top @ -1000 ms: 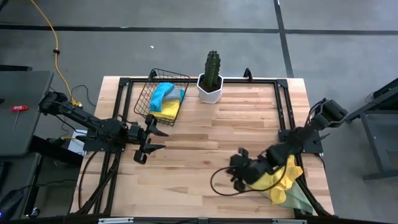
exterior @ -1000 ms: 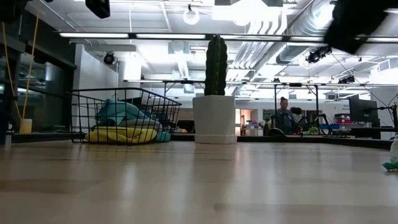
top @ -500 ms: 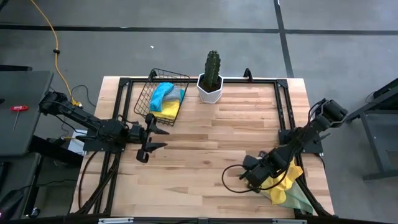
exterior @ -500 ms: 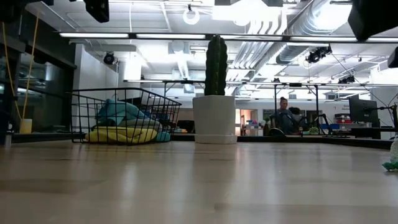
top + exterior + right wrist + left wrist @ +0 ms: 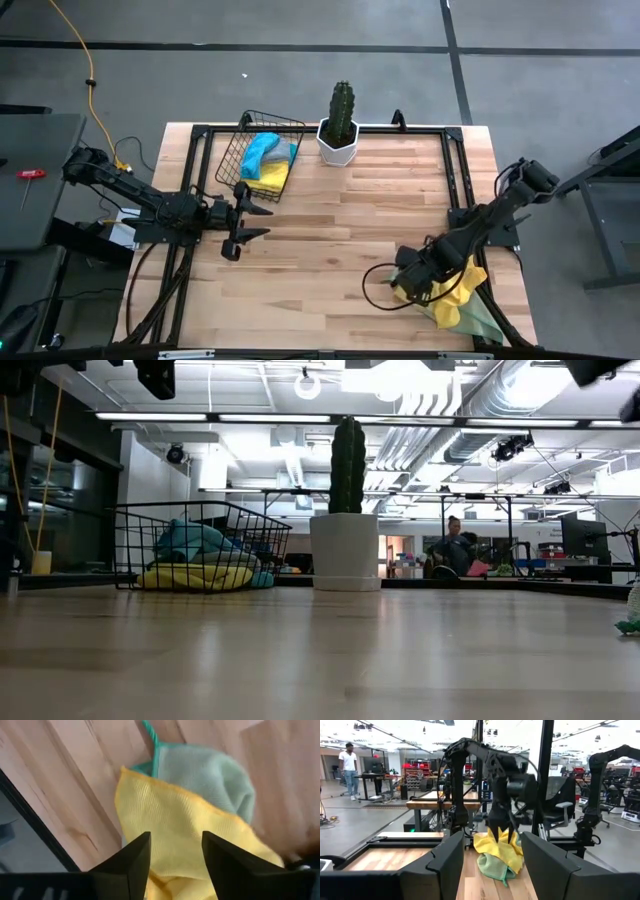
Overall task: Fold microfiber towels
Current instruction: Fold the yellow microfiber towel on the table
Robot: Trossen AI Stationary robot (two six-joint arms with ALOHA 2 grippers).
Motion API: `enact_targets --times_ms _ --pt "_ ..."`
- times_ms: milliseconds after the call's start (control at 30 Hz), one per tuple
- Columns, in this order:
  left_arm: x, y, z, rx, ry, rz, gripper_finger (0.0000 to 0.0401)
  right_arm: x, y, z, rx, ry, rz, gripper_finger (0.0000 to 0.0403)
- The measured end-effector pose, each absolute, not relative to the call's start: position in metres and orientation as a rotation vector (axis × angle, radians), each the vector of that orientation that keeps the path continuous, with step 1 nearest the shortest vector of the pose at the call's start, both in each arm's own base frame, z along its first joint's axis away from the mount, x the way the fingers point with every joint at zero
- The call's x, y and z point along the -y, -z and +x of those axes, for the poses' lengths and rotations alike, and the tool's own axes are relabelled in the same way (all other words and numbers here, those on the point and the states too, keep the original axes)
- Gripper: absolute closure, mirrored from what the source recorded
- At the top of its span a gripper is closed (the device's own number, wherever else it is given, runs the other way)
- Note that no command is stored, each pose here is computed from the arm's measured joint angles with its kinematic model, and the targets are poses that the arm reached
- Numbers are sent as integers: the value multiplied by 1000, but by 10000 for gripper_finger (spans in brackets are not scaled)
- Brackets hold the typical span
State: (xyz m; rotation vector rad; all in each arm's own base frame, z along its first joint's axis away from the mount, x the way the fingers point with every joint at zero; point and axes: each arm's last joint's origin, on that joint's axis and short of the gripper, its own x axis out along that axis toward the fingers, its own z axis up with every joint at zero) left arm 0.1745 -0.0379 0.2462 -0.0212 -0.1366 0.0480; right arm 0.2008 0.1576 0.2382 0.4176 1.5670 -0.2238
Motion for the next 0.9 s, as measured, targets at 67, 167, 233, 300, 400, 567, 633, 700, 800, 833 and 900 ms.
enact_targets --times_ms 67,167,233,300,400,567,633,700,800,833,900 --pt "38 -246 175 137 -49 -21 215 -157 -248 202 -1536 253 396 238" --pt "38 -246 175 136 -48 -21 215 -160 -250 201 -1517 211 352 243" --pt "38 -246 175 130 -48 -19 215 -164 -247 198 -1522 174 316 245" --pt "38 -245 175 121 -48 -16 215 -165 -242 195 -1539 157 286 245" --pt "38 -245 175 119 -48 -16 215 -165 -240 193 -1551 149 277 245" --pt "38 -245 175 119 -48 -16 215 -166 -240 193 -1555 77 223 246" --pt "38 -245 175 119 -48 -16 215 -166 -240 194 -1557 19 171 246" --pt "38 -245 175 119 -48 -16 215 -166 -240 194 -1555 -34 118 246" --pt "38 -245 175 119 -48 -16 215 -166 -240 194 -1550 -73 72 246" --pt "38 -245 175 119 -48 -15 215 -166 -240 194 -1547 -75 65 246" --pt "38 -244 175 115 -48 -15 215 -166 -240 194 -1543 -70 60 246"
